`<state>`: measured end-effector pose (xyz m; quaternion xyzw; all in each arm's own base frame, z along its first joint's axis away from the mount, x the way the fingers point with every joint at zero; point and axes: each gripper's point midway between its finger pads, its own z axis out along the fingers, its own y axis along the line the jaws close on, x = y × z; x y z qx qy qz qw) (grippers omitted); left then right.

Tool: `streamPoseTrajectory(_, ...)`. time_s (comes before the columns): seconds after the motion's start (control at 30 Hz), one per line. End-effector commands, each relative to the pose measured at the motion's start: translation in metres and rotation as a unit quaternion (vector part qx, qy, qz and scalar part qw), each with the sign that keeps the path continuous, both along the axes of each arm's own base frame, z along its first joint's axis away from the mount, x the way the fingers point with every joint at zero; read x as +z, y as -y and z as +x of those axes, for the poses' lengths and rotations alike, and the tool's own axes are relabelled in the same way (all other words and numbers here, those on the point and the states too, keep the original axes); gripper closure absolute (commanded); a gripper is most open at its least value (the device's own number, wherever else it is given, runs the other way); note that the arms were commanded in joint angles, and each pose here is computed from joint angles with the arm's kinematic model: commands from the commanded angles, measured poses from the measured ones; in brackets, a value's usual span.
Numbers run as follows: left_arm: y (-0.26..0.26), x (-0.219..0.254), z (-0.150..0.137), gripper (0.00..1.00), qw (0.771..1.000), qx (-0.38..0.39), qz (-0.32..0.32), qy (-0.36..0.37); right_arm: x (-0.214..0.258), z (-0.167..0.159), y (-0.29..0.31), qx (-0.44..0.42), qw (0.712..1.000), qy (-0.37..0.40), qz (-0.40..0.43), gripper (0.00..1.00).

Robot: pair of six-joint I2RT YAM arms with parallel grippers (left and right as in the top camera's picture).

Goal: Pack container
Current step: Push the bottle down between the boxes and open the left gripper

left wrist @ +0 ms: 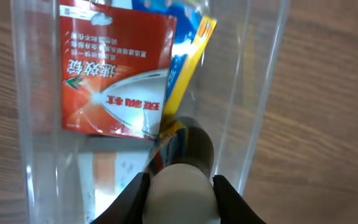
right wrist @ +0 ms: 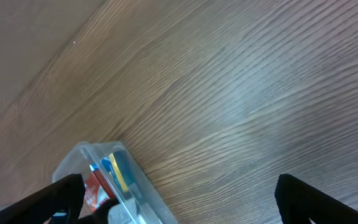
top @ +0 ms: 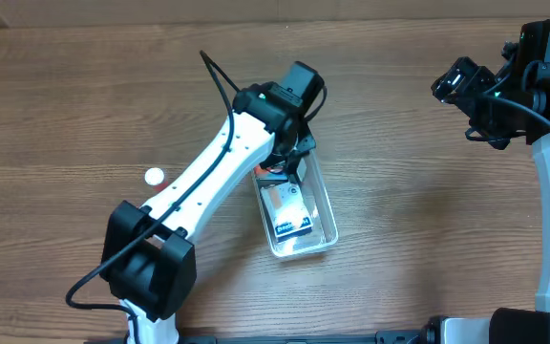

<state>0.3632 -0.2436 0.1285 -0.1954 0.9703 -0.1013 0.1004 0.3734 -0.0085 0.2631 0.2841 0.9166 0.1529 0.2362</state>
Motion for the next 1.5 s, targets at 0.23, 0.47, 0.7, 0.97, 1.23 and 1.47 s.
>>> streamPoseTrajectory(0.23,0.002,0.029,0.027,0.94,0.995,0.064,-0.035,0.072,0.005,0.001,-0.001,0.001,1.000,0.008,0.003,0.00)
streamPoseTrajectory(0.47,0.009,0.029,0.029,0.86,0.993,0.070,-0.022,0.094,0.005,0.001,-0.001,0.001,1.000,0.008,0.003,0.00)
streamPoseTrajectory(0.7,0.035,0.026,0.010,0.85,0.996,0.039,-0.048,0.068,0.005,0.001,-0.001,0.001,1.000,0.008,0.003,0.00)
streamPoseTrajectory(0.97,0.025,0.016,-0.009,0.88,0.999,0.037,-0.027,0.025,0.005,0.001,-0.001,0.001,1.000,0.008,0.003,0.00)
streamPoseTrajectory(1.23,0.034,0.015,-0.019,0.80,0.998,0.058,-0.032,0.014,0.005,0.001,-0.001,0.001,1.000,0.008,0.003,0.00)
streamPoseTrajectory(1.47,0.042,0.017,-0.017,0.77,0.996,0.073,-0.036,0.030,0.005,0.001,-0.001,0.001,1.000,0.008,0.003,0.00)
